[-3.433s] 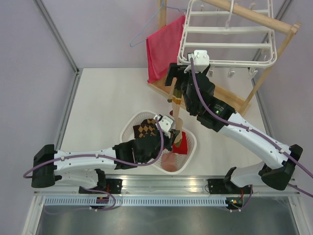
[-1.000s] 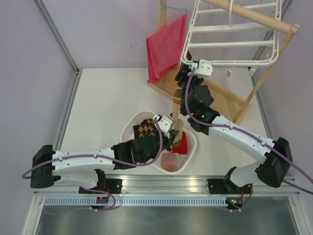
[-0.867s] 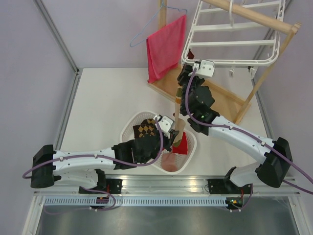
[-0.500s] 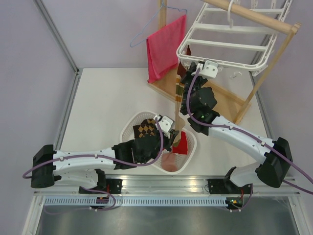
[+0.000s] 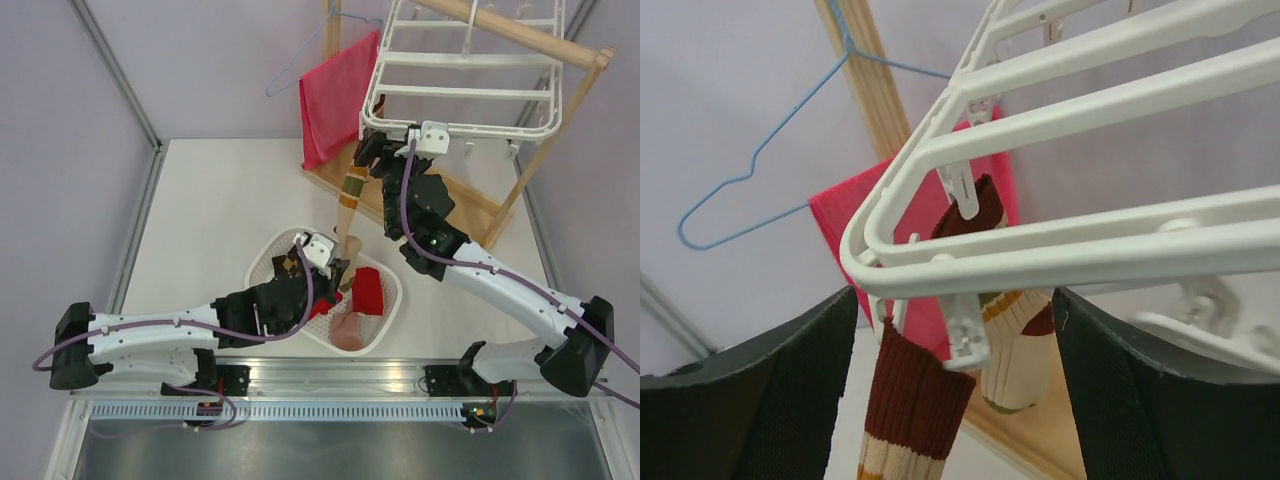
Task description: Remove the socks clipped to the hanger
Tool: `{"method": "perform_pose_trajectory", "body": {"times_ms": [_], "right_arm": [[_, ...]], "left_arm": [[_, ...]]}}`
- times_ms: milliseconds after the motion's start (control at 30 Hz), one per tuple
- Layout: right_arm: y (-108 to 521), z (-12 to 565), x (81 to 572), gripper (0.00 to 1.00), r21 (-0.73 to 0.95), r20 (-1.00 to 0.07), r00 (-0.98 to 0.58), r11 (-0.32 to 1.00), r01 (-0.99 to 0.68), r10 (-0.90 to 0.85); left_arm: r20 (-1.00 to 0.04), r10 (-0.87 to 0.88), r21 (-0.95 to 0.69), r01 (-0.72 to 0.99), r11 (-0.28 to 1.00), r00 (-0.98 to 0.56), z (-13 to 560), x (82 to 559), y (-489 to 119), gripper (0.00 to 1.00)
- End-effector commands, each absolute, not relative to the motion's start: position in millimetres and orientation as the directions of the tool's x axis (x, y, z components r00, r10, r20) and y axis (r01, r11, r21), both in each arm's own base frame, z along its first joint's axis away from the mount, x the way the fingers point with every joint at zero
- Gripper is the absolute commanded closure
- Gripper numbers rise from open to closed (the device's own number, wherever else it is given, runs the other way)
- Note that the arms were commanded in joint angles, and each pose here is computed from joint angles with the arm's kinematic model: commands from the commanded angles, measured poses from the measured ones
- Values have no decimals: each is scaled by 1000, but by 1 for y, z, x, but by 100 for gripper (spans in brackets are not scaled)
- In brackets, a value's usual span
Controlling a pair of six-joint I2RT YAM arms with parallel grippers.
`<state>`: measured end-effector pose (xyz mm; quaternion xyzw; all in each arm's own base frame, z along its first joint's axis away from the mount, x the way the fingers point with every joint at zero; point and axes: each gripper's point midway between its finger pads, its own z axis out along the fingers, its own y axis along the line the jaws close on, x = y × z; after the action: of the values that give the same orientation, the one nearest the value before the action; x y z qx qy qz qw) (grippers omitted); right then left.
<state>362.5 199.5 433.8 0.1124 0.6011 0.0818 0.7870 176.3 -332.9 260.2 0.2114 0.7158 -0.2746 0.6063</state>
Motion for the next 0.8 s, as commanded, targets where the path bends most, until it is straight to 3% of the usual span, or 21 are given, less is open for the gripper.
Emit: {"method": "perform_pose_trajectory", "body": {"times_ms": [0,267,600,767], "right_arm": [[223,421,352,17,251,-946,172,956,-152,275],[214,379,314,17,299,-940,86,918,-260,331],[150,412,248,18,341,-904,143,880,-330,404],[100,423,224,19,401,-863,217,880,-255,456]], "left_arm": [[-994,-51,-99,561,822,-101,290,188,-308,98],[-997,-29,-64,540,839,-73,299,195,-295,98],[-990,-55,-122,577,807,-132,288,185,-297,98],[-991,-43,-109,563,819,-129,287,187,-296,98]]}}
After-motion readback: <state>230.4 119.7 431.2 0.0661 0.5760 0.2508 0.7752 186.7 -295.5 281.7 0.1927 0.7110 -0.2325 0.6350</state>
